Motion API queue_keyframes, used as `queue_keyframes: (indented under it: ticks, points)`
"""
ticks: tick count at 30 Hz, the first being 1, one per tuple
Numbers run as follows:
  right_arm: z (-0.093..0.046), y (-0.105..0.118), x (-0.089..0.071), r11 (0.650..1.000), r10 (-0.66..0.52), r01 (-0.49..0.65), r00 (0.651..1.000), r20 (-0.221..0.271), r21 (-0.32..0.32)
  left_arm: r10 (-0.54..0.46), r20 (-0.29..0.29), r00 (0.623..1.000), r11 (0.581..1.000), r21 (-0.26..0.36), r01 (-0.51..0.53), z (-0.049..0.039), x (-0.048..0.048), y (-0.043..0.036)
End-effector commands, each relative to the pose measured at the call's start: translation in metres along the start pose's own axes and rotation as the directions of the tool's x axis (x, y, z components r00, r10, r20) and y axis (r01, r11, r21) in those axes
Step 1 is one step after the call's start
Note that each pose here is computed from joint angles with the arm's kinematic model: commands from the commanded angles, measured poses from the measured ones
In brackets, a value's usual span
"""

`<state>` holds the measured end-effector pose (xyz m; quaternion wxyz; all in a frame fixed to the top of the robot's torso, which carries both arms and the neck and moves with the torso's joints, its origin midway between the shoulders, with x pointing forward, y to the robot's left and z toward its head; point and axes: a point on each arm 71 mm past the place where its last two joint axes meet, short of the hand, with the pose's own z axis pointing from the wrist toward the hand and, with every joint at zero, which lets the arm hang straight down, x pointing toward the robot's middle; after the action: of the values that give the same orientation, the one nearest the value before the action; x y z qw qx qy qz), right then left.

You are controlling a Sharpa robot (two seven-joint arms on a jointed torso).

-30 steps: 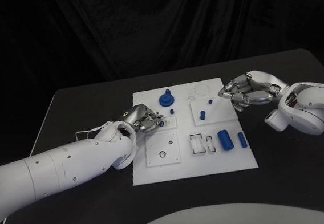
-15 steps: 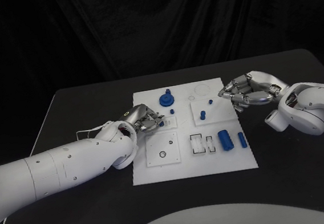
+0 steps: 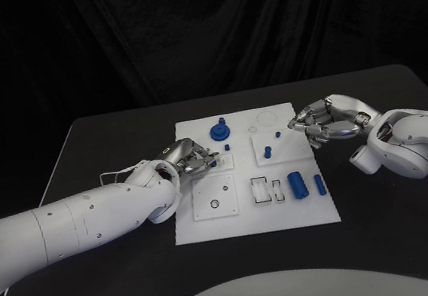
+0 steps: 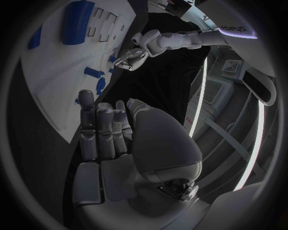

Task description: Assemble the parts on the task board

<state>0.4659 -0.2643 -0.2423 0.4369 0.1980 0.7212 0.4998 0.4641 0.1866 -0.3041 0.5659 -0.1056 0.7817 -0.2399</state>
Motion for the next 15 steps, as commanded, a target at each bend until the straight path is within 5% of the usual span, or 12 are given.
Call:
queue_keyframes:
  ticks: [1, 15]
  points:
    - [-0.0004, -0.0021, 0.0016, 1.000, 0.009, -0.008, 1.000, -0.013, 0.018, 0.010, -0.055, 0.998, 1.000, -0.026, -0.012, -0.0021, 0.0098, 0.0050]
    - [-0.0009, -0.0027, 0.0014, 1.000, 0.010, -0.010, 1.000, -0.015, 0.020, 0.014, -0.054, 0.998, 1.000, -0.001, -0.014, -0.0021, 0.0085, 0.0069]
